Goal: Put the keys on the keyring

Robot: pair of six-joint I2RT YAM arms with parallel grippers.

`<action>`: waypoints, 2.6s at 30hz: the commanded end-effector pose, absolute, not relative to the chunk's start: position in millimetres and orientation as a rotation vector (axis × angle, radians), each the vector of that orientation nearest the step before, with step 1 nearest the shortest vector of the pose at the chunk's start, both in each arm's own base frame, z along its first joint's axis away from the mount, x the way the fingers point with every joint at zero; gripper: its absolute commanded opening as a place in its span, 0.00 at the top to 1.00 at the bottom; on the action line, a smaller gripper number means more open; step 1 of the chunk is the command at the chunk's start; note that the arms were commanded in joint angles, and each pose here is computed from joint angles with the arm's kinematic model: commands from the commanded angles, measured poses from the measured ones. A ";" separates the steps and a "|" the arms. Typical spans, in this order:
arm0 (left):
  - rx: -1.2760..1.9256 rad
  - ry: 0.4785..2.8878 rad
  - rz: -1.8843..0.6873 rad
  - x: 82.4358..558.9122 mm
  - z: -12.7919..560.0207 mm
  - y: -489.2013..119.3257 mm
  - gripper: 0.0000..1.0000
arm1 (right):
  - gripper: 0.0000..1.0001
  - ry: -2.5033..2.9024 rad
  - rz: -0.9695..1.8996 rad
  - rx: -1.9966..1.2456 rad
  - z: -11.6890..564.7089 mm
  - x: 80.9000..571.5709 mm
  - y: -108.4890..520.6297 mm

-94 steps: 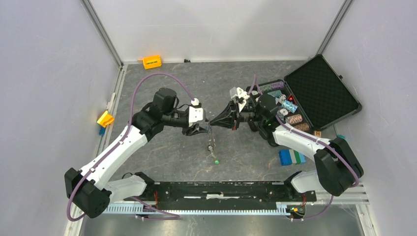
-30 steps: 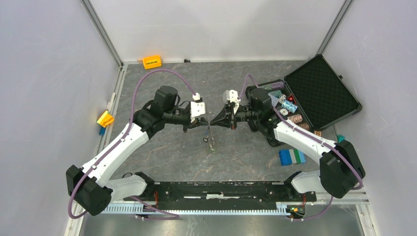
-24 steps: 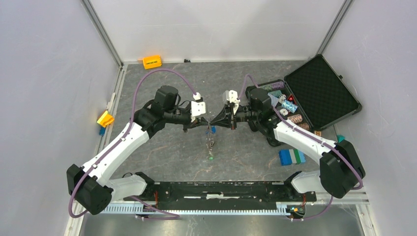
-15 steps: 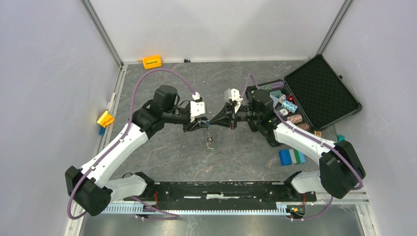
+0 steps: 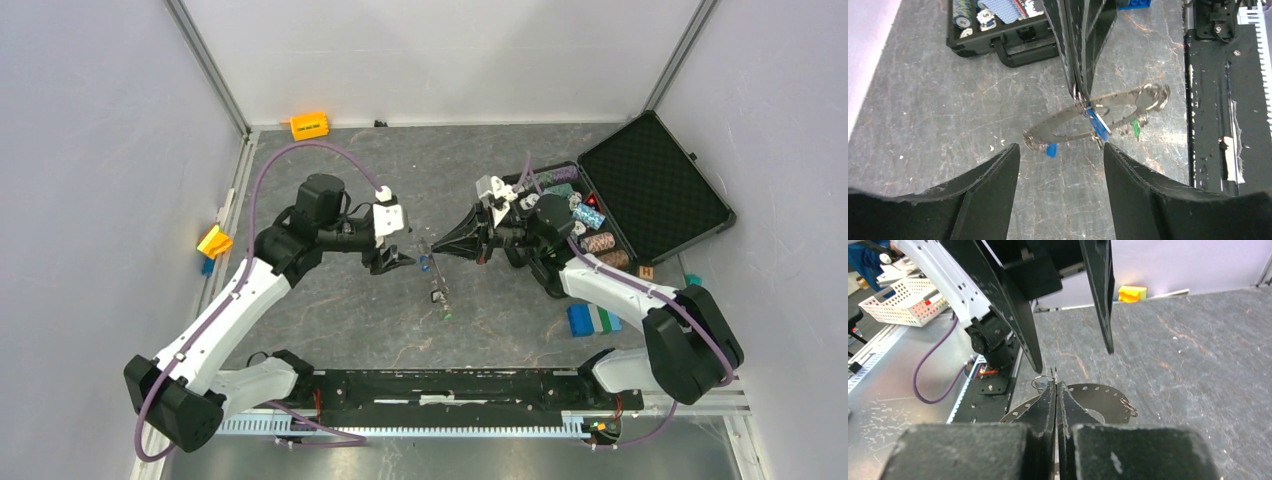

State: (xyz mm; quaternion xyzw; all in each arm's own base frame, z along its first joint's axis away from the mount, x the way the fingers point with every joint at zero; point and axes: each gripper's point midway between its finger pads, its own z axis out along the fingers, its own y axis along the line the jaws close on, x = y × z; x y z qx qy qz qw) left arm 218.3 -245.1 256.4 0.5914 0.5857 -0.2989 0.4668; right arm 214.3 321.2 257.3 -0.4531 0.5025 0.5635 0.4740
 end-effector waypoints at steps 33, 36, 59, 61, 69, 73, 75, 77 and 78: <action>1.432 1.381 -1.075 194.5 248.4 -282.7 0.98 | 1.00 1.106 1.377 -1.037 291.3 216.6 318.2; 1.433 1.383 -1.077 194.0 245.2 -283.3 0.98 | 1.00 1.097 1.380 -1.035 292.8 214.9 317.3; 1.399 1.450 -1.020 213.7 230.0 -286.8 0.98 | 1.00 1.032 1.447 -0.997 308.5 201.2 312.2; 1.402 1.447 -1.026 213.6 230.8 -288.4 0.98 | 1.00 1.038 1.446 -0.994 306.9 202.1 312.4; 1.415 1.442 -1.034 212.7 233.1 -293.3 0.92 | 1.00 1.060 1.430 -1.006 299.3 205.3 313.9; 1.422 1.431 -0.958 215.4 238.9 -286.6 0.67 | 1.00 1.078 1.410 -1.021 294.2 207.5 314.1; 1.426 1.419 -0.908 215.9 243.2 -281.7 0.58 | 1.00 1.088 1.403 -1.027 291.1 208.9 314.4; 1.430 1.414 -0.853 217.0 247.3 -275.4 0.50 | 1.00 1.096 1.397 -1.034 288.7 209.9 314.8; 1.436 1.406 -0.822 217.8 249.6 -272.1 0.47 | 1.00 1.097 1.395 -1.038 288.2 210.1 315.2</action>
